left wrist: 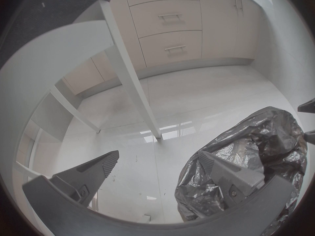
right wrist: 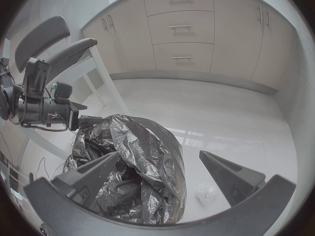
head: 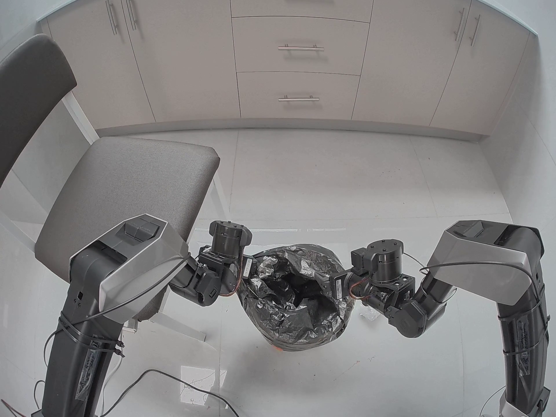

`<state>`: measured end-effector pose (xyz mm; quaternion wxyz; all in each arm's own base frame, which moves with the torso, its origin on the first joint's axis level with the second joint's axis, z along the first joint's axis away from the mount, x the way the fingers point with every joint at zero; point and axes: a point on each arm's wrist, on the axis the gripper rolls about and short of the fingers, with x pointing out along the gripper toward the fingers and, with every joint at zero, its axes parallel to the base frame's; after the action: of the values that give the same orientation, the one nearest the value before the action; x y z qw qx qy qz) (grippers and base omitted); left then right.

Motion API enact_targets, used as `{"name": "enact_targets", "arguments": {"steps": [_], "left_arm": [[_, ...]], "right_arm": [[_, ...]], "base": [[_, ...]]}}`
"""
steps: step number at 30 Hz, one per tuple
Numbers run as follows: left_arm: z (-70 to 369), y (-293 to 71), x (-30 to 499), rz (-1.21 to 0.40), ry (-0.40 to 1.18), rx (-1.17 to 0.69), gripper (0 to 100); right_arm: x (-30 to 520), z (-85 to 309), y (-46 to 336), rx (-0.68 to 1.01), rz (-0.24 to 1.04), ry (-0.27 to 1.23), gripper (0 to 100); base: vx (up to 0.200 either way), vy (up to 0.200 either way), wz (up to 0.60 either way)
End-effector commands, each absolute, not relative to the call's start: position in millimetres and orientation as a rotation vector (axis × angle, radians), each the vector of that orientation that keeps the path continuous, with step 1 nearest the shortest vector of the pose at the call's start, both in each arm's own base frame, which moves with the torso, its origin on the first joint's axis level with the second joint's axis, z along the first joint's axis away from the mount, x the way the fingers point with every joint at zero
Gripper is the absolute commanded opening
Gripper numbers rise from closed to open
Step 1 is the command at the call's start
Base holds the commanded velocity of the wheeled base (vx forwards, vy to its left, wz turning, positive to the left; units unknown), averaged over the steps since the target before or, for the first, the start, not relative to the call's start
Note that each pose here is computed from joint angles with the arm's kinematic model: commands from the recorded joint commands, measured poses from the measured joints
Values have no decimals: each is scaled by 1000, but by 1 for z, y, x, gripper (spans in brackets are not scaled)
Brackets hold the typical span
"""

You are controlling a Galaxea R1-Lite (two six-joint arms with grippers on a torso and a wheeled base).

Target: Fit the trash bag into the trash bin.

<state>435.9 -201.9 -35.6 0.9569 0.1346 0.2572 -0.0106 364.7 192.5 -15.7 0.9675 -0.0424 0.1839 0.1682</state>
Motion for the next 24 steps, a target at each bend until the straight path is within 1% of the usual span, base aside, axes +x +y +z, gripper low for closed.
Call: {"name": "enact_targets", "arguments": {"steps": [1,5,9,15,20,24], "left_arm": [[-44,-206,439,-25,534,276,100],[-45,-205,439,-24,543,282,100],[-41,-204,434,-37,618,317,100],[-35,-207,431,-83,689,332,100],[-27,-210,438,-81,651,310,100],[-19,-213,438,-67,632,244,100]], "right_arm": [[365,-16,191,-86,337,374,100],[366,-13,192,-84,336,363,100],[368,-10,194,-85,336,349,100],[383,-11,194,-71,295,317,100],[391,-16,192,-70,285,321,100],[394,-21,190,-76,277,340,100]], "base": [[0,0,0],[0,0,0],[0,0,0],[0,0,0],[0,0,0],[0,0,0]]}}
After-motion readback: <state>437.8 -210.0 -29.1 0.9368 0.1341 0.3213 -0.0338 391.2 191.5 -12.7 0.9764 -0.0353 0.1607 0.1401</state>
